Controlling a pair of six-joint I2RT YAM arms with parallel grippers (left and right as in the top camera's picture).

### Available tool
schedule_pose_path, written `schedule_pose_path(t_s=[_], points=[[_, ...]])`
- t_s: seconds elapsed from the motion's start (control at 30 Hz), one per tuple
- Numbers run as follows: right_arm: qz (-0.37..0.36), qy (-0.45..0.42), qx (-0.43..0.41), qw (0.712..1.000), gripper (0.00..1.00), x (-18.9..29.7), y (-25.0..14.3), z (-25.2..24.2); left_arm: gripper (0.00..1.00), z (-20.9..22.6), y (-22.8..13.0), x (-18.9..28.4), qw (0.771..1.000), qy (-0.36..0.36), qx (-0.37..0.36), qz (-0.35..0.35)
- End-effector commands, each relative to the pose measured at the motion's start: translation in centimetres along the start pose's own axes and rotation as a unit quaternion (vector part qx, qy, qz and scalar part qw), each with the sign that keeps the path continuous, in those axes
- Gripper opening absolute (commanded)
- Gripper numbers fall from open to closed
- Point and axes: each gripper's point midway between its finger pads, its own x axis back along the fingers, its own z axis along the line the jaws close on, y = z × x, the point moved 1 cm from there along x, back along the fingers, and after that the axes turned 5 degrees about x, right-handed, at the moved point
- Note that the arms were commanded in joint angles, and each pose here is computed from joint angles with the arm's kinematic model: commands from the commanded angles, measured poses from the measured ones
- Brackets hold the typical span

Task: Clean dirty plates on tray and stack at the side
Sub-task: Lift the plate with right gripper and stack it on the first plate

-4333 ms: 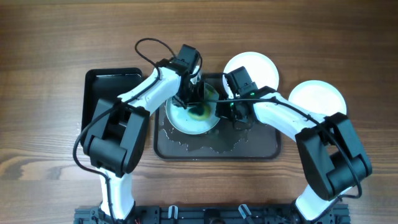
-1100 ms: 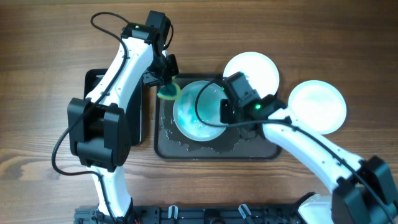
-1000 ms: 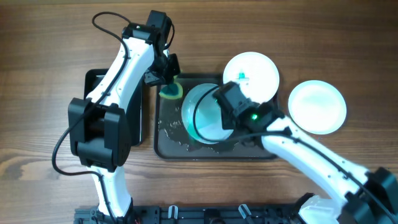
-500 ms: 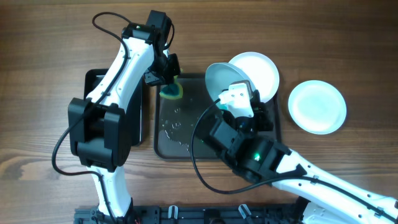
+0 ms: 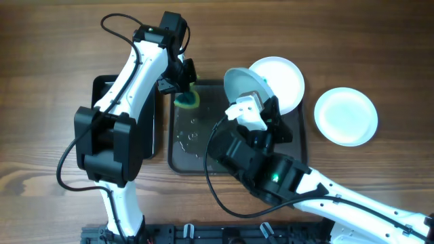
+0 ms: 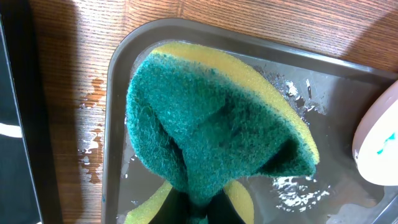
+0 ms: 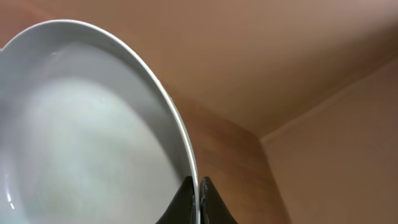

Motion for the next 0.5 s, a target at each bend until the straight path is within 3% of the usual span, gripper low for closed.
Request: schedule_pose_path(t_s=[0.0,0.07,0.1,0.2,0.37,0.47], points=[[0.010,0.019,-0.041,0.999,0.04,-0.6,-0.7,0.2,0.04,-0.6,0.1,1.1,1.000,-0.014,-0.010,-0.008],[0.030,0.129,-0.086,0.987,0.04,-0.3,-1.2,3.7,0.04,-0.6,0.1,1.1,1.000,-0.014,-0.010,-0.008],[0.068,0.198,-0.145,0.967,0.05,0.0,-2.1,5.9,0.04,-0.6,0.1,1.1,1.000,-0.014,-0.010,-0.008],[0.176,0.298,-0.258,0.902,0.04,0.0,-4.2,8.6,0.04,-0.5,0.1,1.0,1.000,-0.013,-0.010,-0.006],[0.262,0.341,-0.363,0.827,0.04,-4.2,-6.6,6.3,0.04,-0.5,0.1,1.0,1.000,-0.013,-0.010,-0.006],[0.313,0.305,-0.456,0.775,0.04,-8.7,-10.4,2.0,0.04,-0.5,0.1,1.0,1.000,-0.013,-0.010,-0.007]])
